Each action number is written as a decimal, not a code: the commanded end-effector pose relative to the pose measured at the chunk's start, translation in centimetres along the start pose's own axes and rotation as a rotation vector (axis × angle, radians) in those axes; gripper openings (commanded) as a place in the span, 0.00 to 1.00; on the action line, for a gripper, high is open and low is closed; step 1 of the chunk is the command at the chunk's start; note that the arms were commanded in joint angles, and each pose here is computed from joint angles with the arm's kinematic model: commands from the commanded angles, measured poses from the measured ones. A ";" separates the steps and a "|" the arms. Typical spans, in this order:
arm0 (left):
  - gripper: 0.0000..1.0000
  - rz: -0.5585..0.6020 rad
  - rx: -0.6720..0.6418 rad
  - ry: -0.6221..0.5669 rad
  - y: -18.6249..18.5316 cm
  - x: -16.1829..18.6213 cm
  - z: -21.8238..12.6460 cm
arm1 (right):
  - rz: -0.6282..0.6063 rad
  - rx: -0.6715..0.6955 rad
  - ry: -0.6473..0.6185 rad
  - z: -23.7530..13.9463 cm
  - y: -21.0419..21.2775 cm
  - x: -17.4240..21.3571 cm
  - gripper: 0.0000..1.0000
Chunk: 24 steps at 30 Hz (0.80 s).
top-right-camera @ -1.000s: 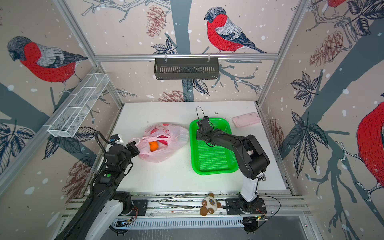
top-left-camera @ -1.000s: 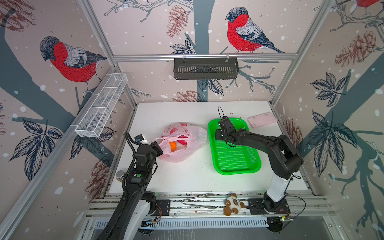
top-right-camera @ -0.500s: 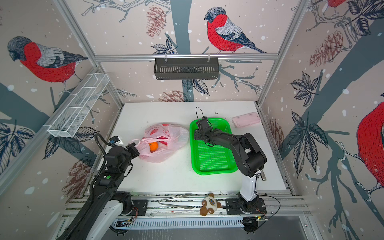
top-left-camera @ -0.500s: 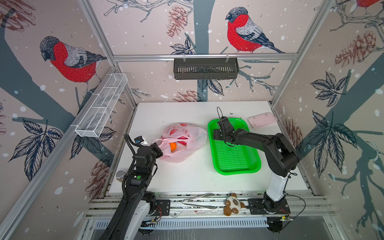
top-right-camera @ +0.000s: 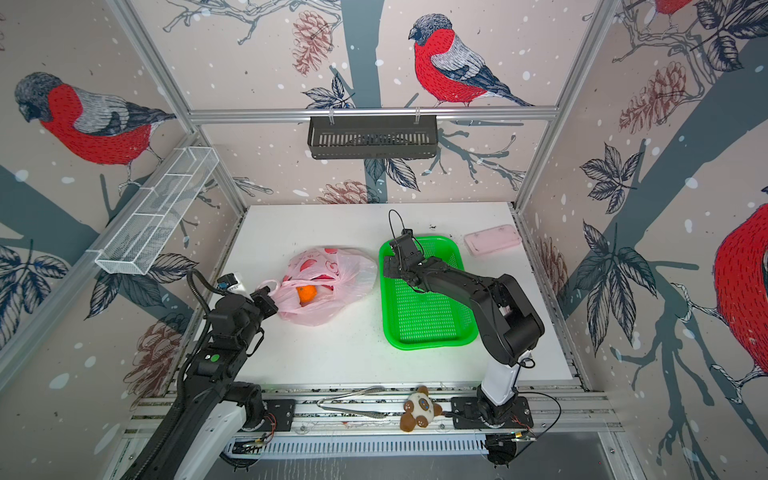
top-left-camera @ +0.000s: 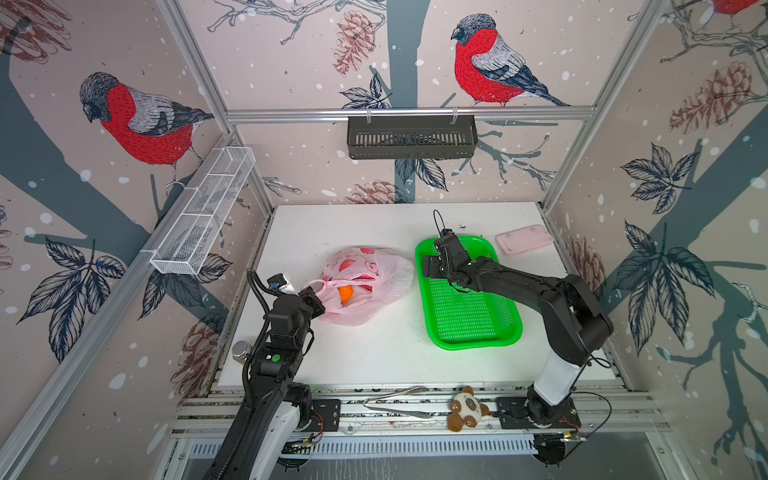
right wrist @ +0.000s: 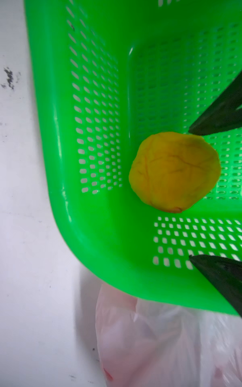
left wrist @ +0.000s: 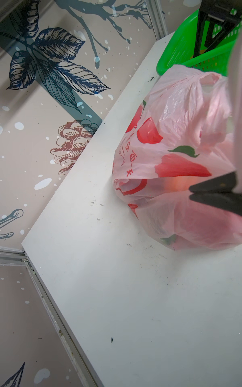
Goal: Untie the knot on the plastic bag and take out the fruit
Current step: 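Move the right gripper back into the pink bag opening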
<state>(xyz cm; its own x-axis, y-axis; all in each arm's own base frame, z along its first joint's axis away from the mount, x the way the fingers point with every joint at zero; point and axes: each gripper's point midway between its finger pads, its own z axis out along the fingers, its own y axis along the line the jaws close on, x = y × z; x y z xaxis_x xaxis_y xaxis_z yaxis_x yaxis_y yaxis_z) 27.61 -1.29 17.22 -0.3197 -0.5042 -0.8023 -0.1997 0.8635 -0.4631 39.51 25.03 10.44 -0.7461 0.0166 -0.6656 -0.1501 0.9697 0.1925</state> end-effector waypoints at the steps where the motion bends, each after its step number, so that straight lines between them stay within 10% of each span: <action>1: 0.00 -0.013 -0.005 0.001 0.0 -0.1 -0.2 | -0.028 0.052 -0.044 -2.3 0.1 -0.7 0.87; 13: 0.00 -0.048 0.029 -0.002 -0.5 -0.3 -1.3 | -0.160 -0.293 -0.156 -11.9 13.8 0.4 0.64; 24: 0.00 -0.082 0.062 0.029 -0.1 1.6 -1.5 | -0.280 -0.535 -0.007 -8.5 26.8 8.0 0.52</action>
<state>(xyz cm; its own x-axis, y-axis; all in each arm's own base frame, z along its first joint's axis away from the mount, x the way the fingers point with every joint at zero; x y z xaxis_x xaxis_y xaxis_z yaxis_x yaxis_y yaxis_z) 25.87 -1.97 16.88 -0.3260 -0.5521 -0.7674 -0.1707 0.8328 -0.5266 24.35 46.61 16.39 -0.6235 -0.2306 -0.7471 -0.6221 0.7251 0.2954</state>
